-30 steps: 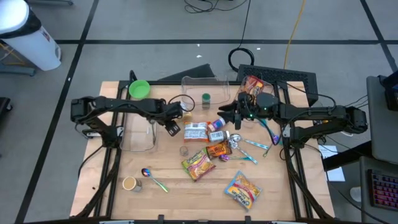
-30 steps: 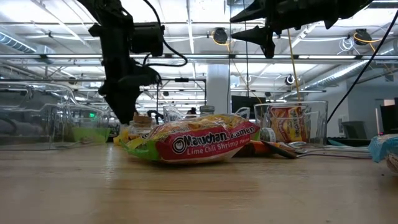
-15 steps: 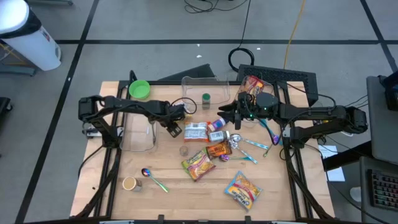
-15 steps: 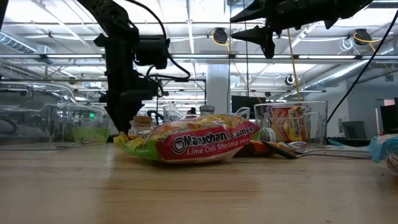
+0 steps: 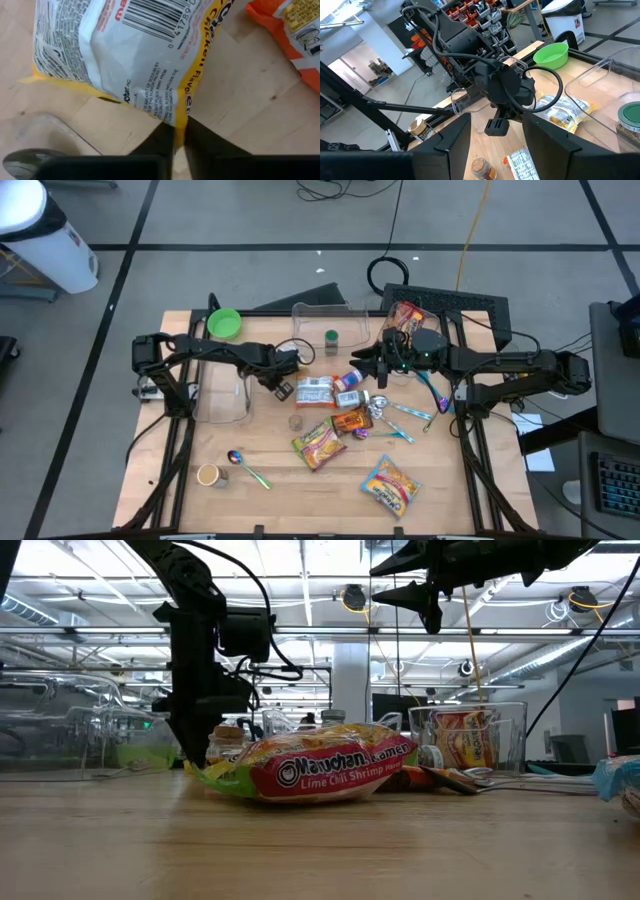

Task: Pick & Place Food Item
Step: Put the yellow noodle pack into the right transparent bin

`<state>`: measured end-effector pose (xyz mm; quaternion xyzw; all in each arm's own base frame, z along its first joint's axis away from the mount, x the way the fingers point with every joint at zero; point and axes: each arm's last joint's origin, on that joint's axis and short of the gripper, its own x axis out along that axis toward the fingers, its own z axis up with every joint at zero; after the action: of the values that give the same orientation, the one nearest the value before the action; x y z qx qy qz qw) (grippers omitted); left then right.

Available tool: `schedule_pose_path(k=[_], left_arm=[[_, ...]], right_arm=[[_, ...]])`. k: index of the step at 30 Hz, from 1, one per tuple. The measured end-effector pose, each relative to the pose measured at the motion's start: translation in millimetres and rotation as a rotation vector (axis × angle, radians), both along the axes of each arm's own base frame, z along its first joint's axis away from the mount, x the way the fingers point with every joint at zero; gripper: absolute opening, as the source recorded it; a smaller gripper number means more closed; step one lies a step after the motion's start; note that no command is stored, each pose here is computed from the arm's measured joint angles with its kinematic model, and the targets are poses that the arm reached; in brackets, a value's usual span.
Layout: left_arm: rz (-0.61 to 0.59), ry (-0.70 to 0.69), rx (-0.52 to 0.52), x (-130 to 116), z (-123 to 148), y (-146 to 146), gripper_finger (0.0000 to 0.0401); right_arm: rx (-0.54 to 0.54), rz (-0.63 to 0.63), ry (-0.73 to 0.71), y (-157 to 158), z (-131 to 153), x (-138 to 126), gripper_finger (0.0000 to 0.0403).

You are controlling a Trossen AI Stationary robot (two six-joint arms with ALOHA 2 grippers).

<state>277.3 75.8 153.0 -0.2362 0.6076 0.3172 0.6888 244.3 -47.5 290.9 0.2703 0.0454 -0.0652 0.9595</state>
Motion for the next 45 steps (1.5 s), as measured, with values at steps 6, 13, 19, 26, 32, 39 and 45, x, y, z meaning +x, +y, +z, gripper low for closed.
schedule_pose_path(k=[6, 13, 19, 26, 32, 39, 45], left_arm=[[0.002, -0.021, -0.029, 2.4, 2.1, -0.2, 0.0007], [-0.042, -0.056, -0.061, 14.3, 22.1, 1.2, 0.0003], [-0.121, -0.074, -0.045, 26.3, 51.0, 4.3, 0.0002], [-0.169, -0.105, -0.042, 34.3, 72.7, 5.1, 0.0001], [-0.246, -0.165, -0.092, 42.5, 84.4, -3.8, 0.0001], [-0.32, -0.237, -0.106, 53.6, 103.3, -18.6, 0.0], [-0.352, -0.321, -0.077, 63.0, 128.9, -22.6, 0.0]], right_arm=[[0.0, 0.0, 0.0, 0.0, 0.0, 0.0, 0.0171], [0.0, 0.003, 0.0, 0.1, 0.0, 0.0, 0.0171], [0.0, 0.003, 0.0, 0.1, -0.1, 0.0, 0.0171], [0.0, 0.003, 0.001, 0.1, -0.3, 0.0, 0.0171], [-0.055, 0.016, 0.007, 0.3, -0.4, 0.0, 0.0171], [-0.215, 0.168, 0.007, 4.3, -0.5, 0.1, 0.0171], [-0.282, 0.183, 0.027, 5.6, -2.4, 0.1, 0.0174]])
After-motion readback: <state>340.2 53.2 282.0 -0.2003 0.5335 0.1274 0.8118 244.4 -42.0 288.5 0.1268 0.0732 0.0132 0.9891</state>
